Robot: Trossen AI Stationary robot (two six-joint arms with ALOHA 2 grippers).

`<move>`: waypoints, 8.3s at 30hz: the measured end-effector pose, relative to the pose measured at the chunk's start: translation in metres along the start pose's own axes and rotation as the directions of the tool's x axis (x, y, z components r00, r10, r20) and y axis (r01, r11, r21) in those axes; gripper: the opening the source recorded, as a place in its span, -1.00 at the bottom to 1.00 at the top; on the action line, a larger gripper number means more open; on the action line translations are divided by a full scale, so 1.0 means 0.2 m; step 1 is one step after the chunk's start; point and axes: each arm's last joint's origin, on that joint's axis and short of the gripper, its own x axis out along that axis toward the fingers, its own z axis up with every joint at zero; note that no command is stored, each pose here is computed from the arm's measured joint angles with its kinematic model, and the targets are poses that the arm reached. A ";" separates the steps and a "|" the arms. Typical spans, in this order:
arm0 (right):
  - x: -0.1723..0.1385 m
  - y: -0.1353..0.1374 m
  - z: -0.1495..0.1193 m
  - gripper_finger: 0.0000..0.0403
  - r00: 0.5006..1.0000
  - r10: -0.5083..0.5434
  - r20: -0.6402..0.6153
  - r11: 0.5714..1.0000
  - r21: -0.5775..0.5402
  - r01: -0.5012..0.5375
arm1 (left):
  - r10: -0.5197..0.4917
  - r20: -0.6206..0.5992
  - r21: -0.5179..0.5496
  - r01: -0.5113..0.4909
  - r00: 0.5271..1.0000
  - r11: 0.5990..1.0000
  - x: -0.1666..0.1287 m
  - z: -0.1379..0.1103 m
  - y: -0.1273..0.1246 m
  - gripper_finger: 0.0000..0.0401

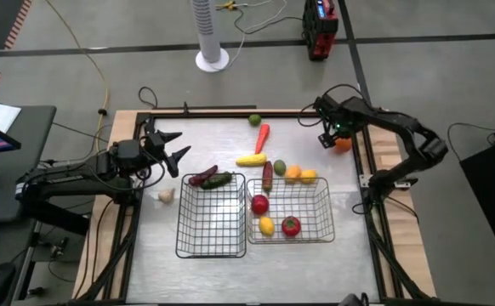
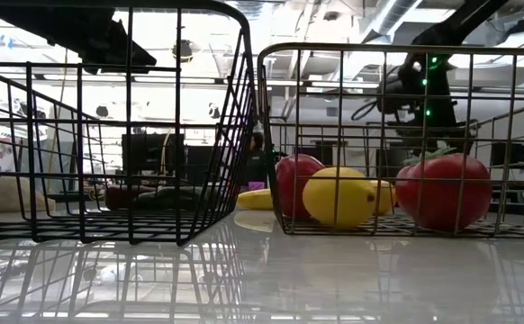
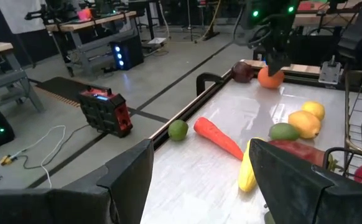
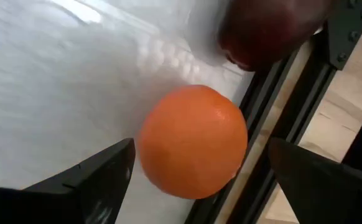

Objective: Sort produce into baskets
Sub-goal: Put the orange into the right wire basket, then put the apple into the right wire basket, then put the carrot into the left wire basket

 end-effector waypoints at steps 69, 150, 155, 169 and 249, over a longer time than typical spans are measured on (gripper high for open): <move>-0.20 0.11 0.15 0.85 0.938 -0.052 0.343 0.993 0.121 0.011 | -0.027 -0.042 -0.024 0.026 0.999 0.999 -0.02 0.03 0.00 0.28; 0.02 0.24 0.14 0.85 0.984 0.067 0.166 0.998 -0.033 -0.062 | -0.105 -0.027 -0.044 0.104 0.994 0.994 -0.02 0.03 -0.01 0.28; -0.01 0.19 0.13 0.85 0.984 0.063 0.164 0.998 -0.040 -0.057 | -0.105 -0.029 -0.045 0.104 0.994 0.994 -0.02 0.03 -0.01 0.28; 0.09 0.16 0.06 0.85 0.994 0.114 0.004 0.993 -0.035 -0.114 | -0.107 -0.029 -0.055 0.106 0.994 0.993 -0.02 0.03 -0.01 0.28; -0.13 1.06 0.51 0.89 0.822 0.379 0.425 0.918 -0.285 -0.276 | -0.053 -0.040 -0.058 0.050 0.998 0.997 -0.02 0.03 0.00 0.28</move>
